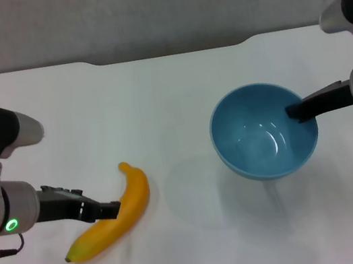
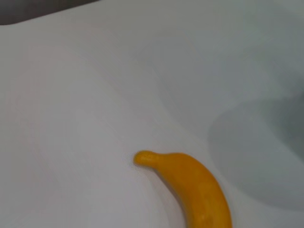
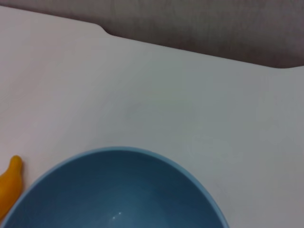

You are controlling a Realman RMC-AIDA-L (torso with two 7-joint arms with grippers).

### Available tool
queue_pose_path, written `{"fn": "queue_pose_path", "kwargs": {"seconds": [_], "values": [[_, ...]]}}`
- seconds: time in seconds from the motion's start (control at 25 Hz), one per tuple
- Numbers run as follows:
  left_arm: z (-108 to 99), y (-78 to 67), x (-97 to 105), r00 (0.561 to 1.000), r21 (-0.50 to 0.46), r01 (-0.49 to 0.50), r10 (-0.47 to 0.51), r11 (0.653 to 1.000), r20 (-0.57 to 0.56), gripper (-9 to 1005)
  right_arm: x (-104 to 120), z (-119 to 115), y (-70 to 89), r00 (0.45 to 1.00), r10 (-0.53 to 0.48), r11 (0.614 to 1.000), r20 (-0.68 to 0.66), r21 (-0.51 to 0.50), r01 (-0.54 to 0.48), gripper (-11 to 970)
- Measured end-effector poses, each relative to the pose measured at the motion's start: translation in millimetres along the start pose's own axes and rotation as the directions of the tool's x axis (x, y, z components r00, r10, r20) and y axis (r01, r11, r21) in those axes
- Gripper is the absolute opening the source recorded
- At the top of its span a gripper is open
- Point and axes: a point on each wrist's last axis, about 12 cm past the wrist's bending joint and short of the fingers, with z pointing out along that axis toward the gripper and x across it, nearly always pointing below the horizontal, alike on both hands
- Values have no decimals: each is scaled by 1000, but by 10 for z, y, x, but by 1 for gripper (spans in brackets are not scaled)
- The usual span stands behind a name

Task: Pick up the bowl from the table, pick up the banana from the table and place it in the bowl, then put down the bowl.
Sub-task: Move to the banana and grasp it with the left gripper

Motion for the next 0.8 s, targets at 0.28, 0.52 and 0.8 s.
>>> {"fn": "queue_pose_path", "kwargs": {"seconds": [0.28,0.52,0.8], "values": [[114,-12,47,999,22,-35,35,999,-34,827,18,-6,-12,1000,5,1000,-3,1,-5,25],[194,-43,64,998,56,-50,51,997,-32,825,30,-9,-11,1000,7,1000,-4,-2,-7,25],[266,-28,130,997,68,-71,72,995,-10,823,36,-9,-5,1000,9,1000,-5,-6,-9,25]]}}
